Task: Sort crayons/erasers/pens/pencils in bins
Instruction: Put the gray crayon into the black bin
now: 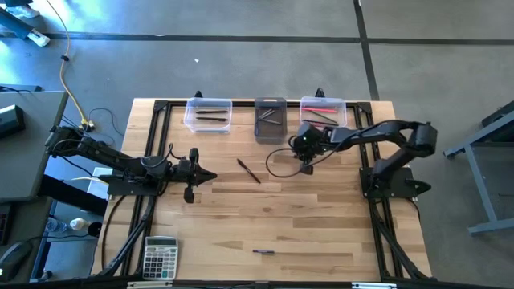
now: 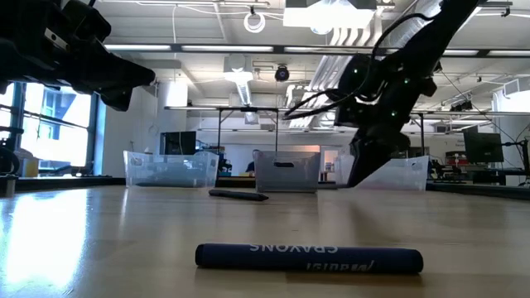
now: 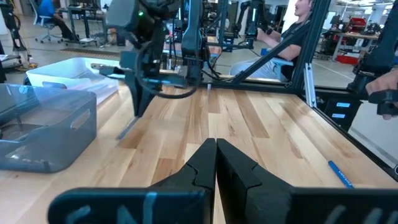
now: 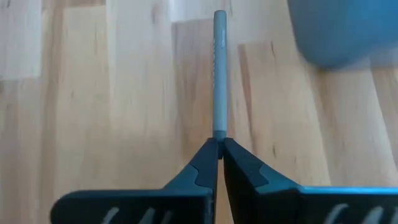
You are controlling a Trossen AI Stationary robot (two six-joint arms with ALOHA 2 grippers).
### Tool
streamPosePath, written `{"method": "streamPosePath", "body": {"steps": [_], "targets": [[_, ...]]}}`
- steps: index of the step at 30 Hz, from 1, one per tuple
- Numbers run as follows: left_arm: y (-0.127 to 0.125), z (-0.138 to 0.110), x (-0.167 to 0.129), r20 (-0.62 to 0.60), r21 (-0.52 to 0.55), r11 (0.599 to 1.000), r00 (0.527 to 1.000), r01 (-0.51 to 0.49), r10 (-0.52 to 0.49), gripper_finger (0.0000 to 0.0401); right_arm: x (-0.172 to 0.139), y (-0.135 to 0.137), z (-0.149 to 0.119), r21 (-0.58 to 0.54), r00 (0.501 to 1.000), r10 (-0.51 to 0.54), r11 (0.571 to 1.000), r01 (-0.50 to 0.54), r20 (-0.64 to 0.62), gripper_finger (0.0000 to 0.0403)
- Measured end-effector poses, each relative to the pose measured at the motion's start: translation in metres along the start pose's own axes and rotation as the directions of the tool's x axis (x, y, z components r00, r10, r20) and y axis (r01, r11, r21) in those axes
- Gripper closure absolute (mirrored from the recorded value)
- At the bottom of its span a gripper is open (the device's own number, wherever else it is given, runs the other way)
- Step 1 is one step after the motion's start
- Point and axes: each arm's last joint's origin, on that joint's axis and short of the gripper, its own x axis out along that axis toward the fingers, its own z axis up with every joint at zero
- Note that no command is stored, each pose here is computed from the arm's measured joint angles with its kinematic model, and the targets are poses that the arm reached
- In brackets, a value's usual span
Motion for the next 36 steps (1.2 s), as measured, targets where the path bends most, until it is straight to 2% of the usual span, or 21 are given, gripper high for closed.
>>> {"method": "streamPosePath", "body": {"steps": [9, 13, 22, 25, 31, 36], "targets": [[0.0, 0.0, 0.0, 0.0, 0.0, 1.0, 1.0, 0.0, 0.0, 0.0401, -0.025, 0.022, -0.004, 0.083, 0.997, 0.024, 0.996, -0.018, -0.08, 0.0395], [0.0, 0.0, 0.0, 0.0, -0.007, 1.0, 1.0, 0.0, 0.0, 0.0401, -0.027, 0.029, -0.007, 0.156, 0.991, 0.045, 0.987, -0.025, -0.125, 0.0395], [0.0, 0.0, 0.0, 0.0, -0.008, 1.0, 1.0, 0.001, -0.001, 0.0401, -0.027, 0.044, -0.011, 0.184, 0.981, 0.054, 0.983, -0.019, -0.188, 0.0392], [0.0, 0.0, 0.0, 0.0, -0.008, 1.0, 1.0, 0.001, -0.001, 0.0401, -0.027, 0.047, -0.01, 0.167, 0.981, 0.037, 0.986, -0.005, -0.191, 0.0372], [0.0, 0.0, 0.0, 0.0, -0.008, 1.0, 1.0, 0.001, -0.001, 0.0401, -0.026, 0.047, -0.009, 0.143, 0.982, -0.033, 0.988, 0.06, -0.185, 0.0299], [0.0, 0.0, 0.0, 0.0, -0.008, 1.0, 1.0, 0.0, 0.0, 0.0401, -0.025, 0.047, -0.001, 0.115, 0.994, -0.018, 0.993, 0.03, -0.103, 0.0259]]}}
